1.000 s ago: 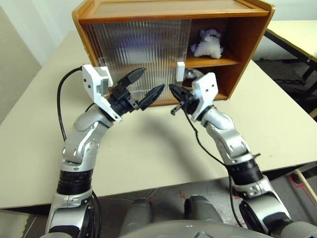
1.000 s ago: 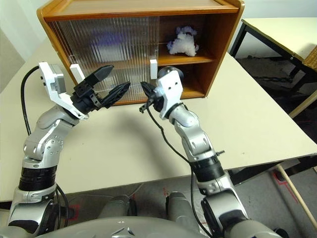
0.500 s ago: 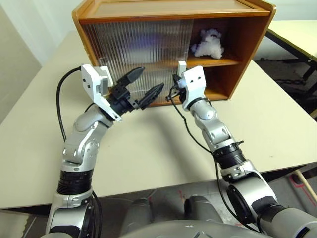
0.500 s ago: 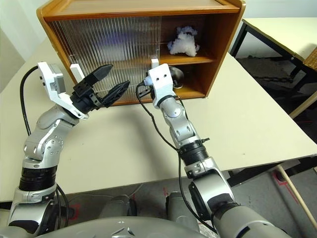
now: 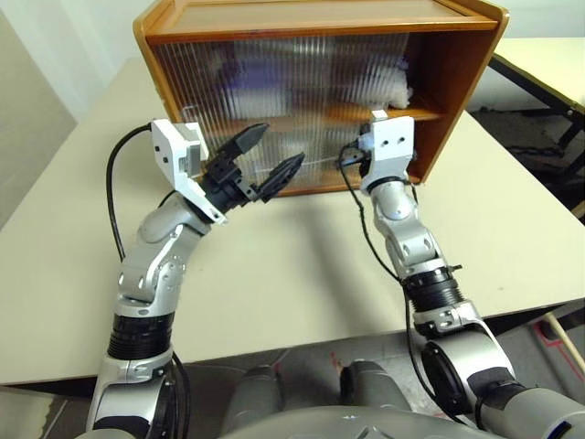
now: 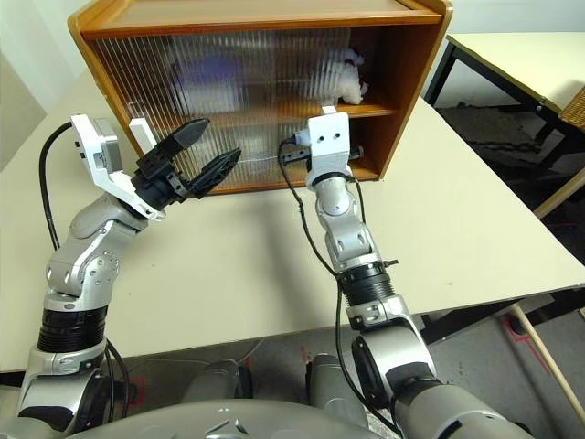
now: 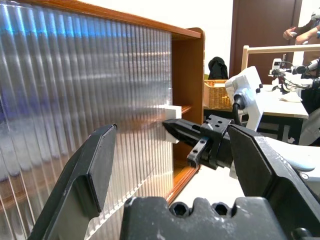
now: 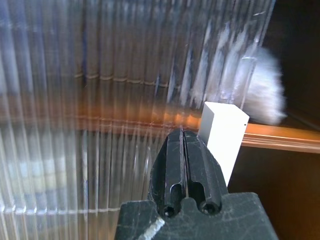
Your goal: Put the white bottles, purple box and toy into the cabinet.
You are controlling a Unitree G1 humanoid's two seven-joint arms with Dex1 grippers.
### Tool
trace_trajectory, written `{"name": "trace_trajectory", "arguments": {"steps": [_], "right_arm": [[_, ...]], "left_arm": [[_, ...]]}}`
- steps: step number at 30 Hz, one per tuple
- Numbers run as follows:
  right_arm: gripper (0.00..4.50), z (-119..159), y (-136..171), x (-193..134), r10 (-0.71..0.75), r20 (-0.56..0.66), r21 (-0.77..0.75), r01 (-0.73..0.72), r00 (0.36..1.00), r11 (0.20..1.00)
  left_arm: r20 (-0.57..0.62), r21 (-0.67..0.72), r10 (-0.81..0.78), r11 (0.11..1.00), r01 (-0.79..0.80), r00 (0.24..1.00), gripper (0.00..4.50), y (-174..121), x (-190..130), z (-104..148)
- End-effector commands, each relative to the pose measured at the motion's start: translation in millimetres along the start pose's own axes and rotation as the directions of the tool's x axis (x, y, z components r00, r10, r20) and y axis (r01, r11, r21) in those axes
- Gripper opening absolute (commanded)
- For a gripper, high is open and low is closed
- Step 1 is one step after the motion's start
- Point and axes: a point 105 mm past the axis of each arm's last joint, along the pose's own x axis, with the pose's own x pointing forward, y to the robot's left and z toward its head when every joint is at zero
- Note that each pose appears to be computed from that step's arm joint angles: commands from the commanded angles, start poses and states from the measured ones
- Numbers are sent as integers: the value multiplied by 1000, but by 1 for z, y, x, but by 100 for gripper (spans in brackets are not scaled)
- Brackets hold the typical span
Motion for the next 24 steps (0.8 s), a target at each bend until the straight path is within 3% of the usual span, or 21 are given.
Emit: {"name": "trace_trajectory", "arguments": {"steps": [1,18,24], "right_arm": [[5,-14,-29,5,-131,-73,19,132,989,991],[5,-28,-91,12,-379,-72,-117,369,923,922],[5,-28,-96,12,-383,-61,-123,374,922,919]], "left_arm": [[-9,3,1,1000,-1,1000,450,2,2,-3],[-9,0,-10,1000,10,1000,450,1,3,-4],[-10,1,-13,1000,13,1000,450,2,3,-5]]}}
